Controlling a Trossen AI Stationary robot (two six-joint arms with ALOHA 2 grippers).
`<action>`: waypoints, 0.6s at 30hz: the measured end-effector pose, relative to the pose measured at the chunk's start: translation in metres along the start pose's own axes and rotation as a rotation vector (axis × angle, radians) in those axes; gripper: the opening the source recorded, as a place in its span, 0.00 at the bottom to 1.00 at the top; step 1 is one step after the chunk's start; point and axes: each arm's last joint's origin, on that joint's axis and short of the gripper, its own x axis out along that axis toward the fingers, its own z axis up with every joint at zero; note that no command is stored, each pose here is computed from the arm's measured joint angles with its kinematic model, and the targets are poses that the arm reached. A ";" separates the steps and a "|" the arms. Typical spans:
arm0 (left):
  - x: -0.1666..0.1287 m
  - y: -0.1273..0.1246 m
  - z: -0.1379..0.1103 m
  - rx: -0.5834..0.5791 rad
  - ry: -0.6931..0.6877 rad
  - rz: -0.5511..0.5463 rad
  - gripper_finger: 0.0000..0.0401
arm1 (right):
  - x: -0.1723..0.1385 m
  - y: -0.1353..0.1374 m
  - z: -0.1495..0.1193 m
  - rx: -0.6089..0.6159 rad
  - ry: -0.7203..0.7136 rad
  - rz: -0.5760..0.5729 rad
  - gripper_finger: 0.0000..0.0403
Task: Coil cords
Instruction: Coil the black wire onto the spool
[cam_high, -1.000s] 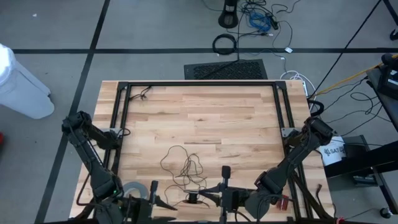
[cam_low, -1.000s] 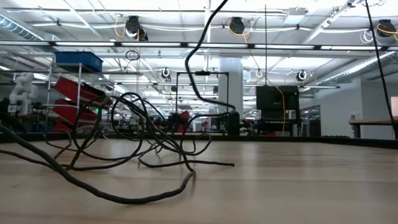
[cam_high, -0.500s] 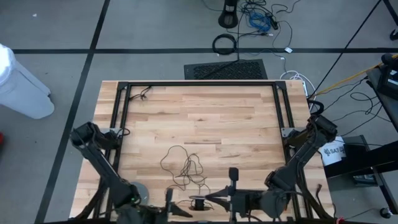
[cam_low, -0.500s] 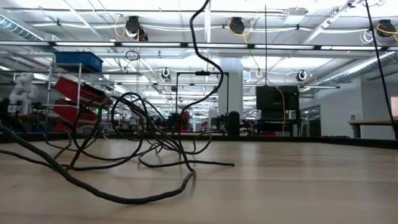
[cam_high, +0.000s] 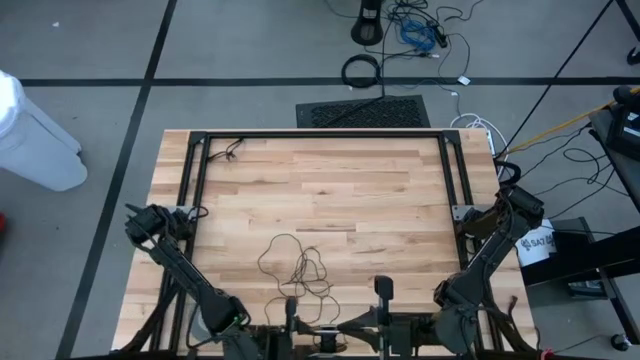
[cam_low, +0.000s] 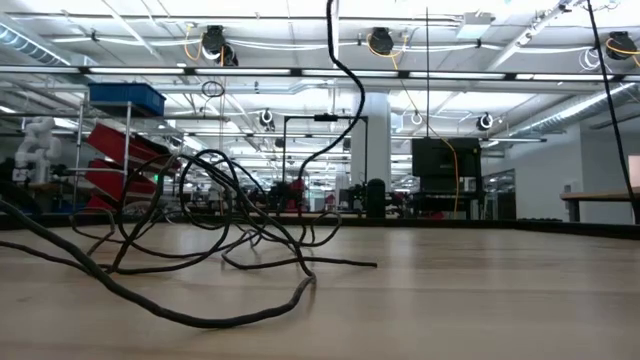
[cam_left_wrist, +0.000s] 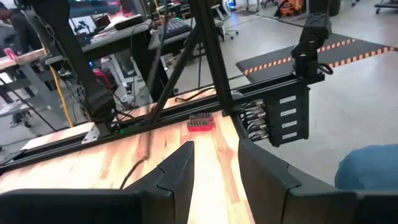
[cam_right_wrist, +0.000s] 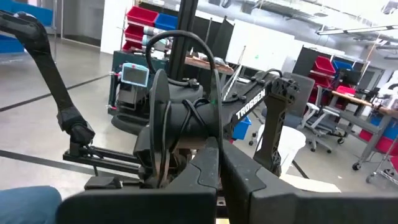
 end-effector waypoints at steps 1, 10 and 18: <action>0.000 0.000 0.000 0.004 0.002 -0.004 0.35 | 0.000 0.000 0.000 -0.001 0.000 0.000 0.00; 0.005 0.009 -0.003 0.038 0.036 0.125 0.58 | 0.000 -0.001 0.000 0.002 -0.001 -0.001 0.00; 0.007 0.011 -0.003 0.030 0.032 0.132 0.59 | 0.000 -0.001 0.000 0.022 -0.002 -0.002 0.00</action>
